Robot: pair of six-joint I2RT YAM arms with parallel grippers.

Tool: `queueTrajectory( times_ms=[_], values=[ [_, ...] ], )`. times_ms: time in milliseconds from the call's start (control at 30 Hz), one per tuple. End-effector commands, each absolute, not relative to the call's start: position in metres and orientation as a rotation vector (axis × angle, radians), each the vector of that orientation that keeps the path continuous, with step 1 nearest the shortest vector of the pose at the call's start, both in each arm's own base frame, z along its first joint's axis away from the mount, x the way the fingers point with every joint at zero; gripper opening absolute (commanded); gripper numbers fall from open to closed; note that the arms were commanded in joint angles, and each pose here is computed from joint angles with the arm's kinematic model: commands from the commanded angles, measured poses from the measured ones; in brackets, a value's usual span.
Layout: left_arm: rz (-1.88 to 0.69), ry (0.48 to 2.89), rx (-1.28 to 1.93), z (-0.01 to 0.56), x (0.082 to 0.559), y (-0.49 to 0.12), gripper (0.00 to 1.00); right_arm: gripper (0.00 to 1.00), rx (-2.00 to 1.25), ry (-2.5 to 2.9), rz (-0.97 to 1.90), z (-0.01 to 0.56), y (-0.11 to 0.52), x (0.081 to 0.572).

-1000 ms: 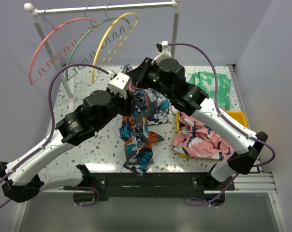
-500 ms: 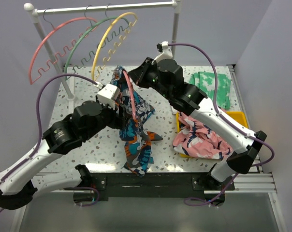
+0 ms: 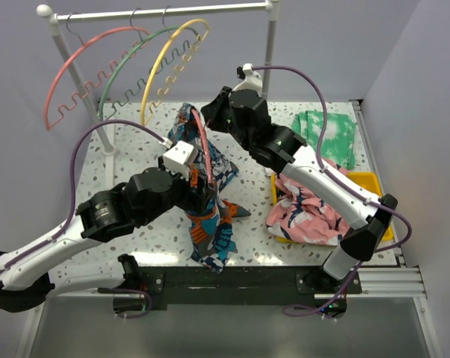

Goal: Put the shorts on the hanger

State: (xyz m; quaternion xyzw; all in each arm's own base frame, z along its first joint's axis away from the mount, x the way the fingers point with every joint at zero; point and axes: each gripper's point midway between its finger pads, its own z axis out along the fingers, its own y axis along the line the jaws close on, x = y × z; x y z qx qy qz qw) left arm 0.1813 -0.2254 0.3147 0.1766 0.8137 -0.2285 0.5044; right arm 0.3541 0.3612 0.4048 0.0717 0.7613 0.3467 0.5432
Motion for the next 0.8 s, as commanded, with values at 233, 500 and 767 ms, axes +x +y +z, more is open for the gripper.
queueTrajectory(
  times_ms=[233, 500, 767],
  values=[
    [-0.376, 1.992, 0.241, 0.299, 0.187, -0.226, 0.82, 0.0, 0.266, 1.674, 0.826, 0.453, 0.349, 0.364],
    [-0.129, 1.936, 0.128, 0.299, 0.194, -0.22, 0.63, 0.0, 0.272, 1.685, 0.819, 0.453, 0.347, 0.363],
    [-0.067, 1.85, 0.05, 0.31, 0.206, -0.216, 0.38, 0.0, 0.269, 1.686, 0.816, 0.453, 0.338, 0.356]
  ],
)
